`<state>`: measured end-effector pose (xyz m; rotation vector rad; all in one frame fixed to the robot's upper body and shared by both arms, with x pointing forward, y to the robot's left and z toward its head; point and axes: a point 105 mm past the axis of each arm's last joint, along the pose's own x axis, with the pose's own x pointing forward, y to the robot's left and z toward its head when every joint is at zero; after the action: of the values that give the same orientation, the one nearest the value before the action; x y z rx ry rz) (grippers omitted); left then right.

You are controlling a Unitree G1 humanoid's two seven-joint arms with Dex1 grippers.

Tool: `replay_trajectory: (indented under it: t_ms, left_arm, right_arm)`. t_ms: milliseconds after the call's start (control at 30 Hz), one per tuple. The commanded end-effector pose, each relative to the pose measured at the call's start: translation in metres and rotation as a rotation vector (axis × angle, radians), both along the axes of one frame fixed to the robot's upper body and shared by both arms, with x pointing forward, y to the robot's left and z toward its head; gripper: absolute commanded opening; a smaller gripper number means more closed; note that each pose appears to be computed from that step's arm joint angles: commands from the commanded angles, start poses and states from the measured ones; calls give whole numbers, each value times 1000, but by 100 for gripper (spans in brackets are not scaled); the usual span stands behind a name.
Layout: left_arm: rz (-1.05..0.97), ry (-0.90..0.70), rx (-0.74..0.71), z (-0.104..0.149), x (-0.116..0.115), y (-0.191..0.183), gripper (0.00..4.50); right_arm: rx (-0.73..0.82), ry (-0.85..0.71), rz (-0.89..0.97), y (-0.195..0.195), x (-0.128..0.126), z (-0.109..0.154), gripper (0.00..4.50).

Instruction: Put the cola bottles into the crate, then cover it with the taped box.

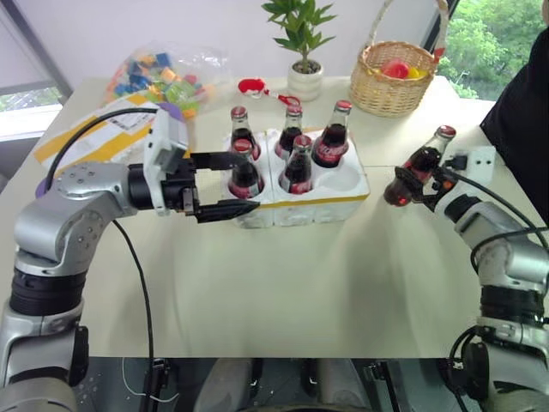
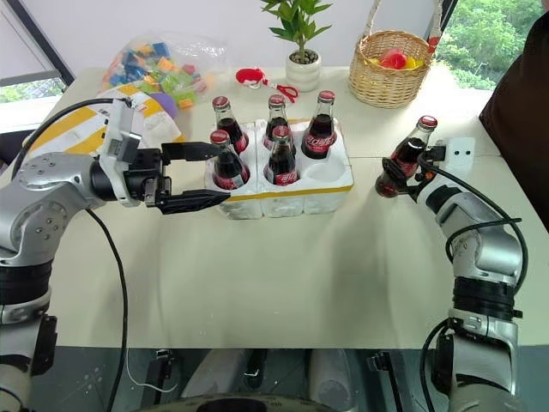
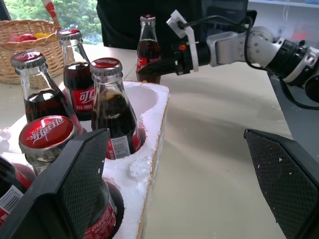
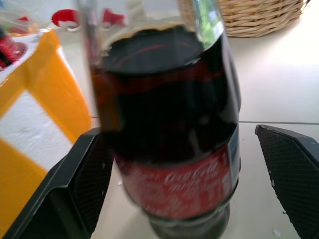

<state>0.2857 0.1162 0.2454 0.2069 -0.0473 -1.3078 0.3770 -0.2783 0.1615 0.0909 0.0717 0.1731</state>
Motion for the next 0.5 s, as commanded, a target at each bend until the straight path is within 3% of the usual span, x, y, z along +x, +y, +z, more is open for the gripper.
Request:
replay_trajectory:
  t_ms: [33,100,300,500]
  left_arm:
    - [3,-50,-3,13,-4,3,450]
    - [3,-50,-1,13,-5,4,450]
    - [3,-45,2,12,-5,4,450]
    - [-1,-47,-1,13,-4,2,450]
  right_arm:
    - [6,-90,2,-3,5,19,361]
    - [5,-120,29,1,3,26,278]
    - [3,-296,125,18,-10,77,281]
    - [96,-418,408,73,-32,131,281]
